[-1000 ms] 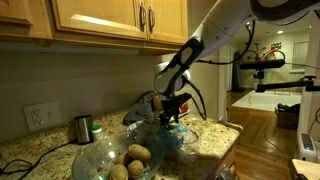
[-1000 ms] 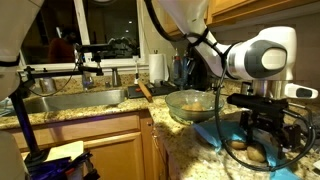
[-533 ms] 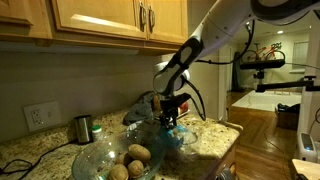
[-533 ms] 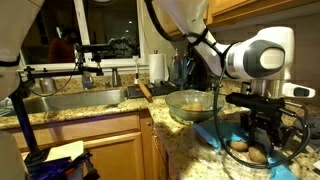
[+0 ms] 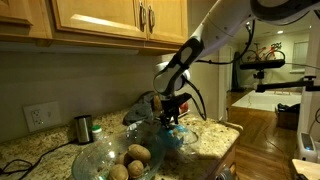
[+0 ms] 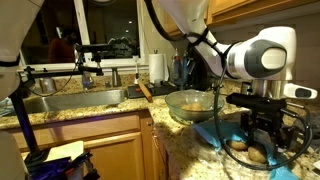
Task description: Pick a potato from the bag and place it in the glass basin
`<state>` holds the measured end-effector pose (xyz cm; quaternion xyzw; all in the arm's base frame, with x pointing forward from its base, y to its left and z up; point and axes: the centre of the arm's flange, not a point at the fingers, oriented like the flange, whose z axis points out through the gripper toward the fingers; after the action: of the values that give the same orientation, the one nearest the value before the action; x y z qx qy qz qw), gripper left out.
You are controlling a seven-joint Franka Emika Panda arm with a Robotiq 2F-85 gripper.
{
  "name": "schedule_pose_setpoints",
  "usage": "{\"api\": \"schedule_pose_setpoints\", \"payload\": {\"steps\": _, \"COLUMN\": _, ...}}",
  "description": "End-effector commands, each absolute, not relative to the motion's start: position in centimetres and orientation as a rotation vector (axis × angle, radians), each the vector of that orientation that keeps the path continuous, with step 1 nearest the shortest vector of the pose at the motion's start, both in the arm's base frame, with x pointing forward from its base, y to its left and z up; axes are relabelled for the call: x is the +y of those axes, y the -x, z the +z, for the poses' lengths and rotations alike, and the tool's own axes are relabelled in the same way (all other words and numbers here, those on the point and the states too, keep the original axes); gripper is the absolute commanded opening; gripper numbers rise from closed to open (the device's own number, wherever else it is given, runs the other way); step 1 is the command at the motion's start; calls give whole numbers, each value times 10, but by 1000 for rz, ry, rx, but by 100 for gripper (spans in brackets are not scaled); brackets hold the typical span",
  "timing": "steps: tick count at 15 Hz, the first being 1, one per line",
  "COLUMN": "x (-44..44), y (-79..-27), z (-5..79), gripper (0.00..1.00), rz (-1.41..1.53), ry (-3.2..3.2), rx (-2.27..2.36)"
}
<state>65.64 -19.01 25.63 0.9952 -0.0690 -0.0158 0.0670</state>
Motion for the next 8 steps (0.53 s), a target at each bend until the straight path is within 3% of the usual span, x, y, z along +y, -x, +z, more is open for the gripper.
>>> {"api": "schedule_pose_setpoints", "payload": {"steps": 1, "x": -189, "y": -654, "z": 259, "gripper": 71, "rz": -86, "ry": -3001, "rx": -240}}
{"api": "schedule_pose_setpoints", "payload": {"steps": 2, "x": -188, "y": -654, "z": 258, "gripper": 53, "rz": -88, "ry": -3001, "rx": -239}}
{"api": "schedule_pose_setpoints", "payload": {"steps": 8, "x": -183, "y": -654, "z": 261, "gripper": 16, "rz": -73, "ry": -3006, "rx": -212}}
